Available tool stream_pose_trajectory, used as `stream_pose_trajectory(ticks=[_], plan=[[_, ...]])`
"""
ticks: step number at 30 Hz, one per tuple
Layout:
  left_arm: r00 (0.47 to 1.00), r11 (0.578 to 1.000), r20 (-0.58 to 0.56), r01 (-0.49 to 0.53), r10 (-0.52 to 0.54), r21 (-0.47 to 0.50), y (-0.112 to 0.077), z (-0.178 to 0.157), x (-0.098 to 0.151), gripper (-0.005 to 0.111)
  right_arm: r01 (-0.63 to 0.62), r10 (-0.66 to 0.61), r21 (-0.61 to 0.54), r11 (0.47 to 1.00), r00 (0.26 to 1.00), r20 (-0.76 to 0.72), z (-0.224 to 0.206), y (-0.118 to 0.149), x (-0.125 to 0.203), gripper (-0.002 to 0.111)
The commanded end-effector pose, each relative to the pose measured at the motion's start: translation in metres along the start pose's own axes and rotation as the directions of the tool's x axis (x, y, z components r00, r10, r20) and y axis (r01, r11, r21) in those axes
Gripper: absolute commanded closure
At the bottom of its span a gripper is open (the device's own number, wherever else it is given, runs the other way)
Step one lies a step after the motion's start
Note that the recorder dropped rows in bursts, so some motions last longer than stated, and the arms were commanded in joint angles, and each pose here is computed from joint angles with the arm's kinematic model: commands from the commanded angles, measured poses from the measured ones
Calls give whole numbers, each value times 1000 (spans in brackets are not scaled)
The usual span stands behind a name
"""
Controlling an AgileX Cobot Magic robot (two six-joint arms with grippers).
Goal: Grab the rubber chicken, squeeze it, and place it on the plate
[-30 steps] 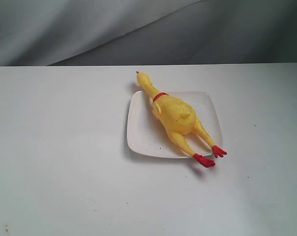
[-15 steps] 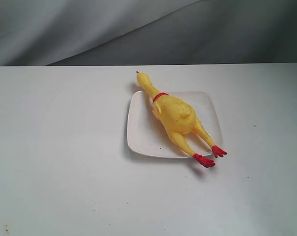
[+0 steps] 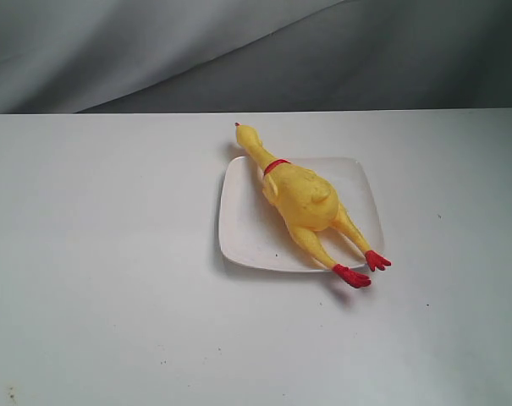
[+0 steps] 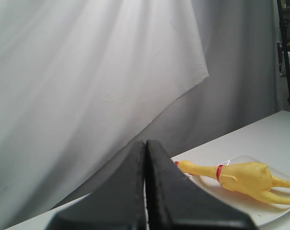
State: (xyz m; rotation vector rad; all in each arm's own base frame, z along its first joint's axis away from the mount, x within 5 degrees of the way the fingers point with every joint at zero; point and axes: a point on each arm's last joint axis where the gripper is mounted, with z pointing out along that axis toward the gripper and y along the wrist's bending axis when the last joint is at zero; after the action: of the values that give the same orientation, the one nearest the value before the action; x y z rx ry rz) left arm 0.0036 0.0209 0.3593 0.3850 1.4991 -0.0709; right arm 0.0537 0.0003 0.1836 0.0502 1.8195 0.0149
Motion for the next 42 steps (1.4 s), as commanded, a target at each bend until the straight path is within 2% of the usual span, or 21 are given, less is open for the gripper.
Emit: stream_pose_trajectory(ticks=[1, 18, 23, 26, 33, 36, 42], plan=[[1000, 1000, 12, 13, -13, 8, 0, -2, -1, 107, 1, -1, 7, 1000, 1000, -3, 0, 0, 1, 108], [1000, 1000, 19, 15, -15, -8, 1, -5, -1, 107, -2, 2, 6, 1000, 1000, -3, 0, 0, 1, 108], [998, 991, 52, 23, -17, -131, 1, -20, 0, 107, -2, 2, 6, 1000, 1000, -3, 0, 0, 1, 108], [999, 970, 36, 18, -9, -244, -2, -24, -1, 107, -2, 2, 6, 1000, 1000, -3, 0, 0, 1, 108], [1000, 857, -23, -15, 3, -514, -10, -29, -3, 107, -2, 2, 7, 1000, 1000, -3, 0, 0, 1, 108], [999, 822, -37, -23, 3, -569, -12, -30, -4, 107, -2, 2, 7, 1000, 1000, -3, 0, 0, 1, 108], [998, 806, -53, -49, 23, -590, -12, -31, -4, 107, -2, 2, 7, 1000, 1000, -3, 0, 0, 1, 108]])
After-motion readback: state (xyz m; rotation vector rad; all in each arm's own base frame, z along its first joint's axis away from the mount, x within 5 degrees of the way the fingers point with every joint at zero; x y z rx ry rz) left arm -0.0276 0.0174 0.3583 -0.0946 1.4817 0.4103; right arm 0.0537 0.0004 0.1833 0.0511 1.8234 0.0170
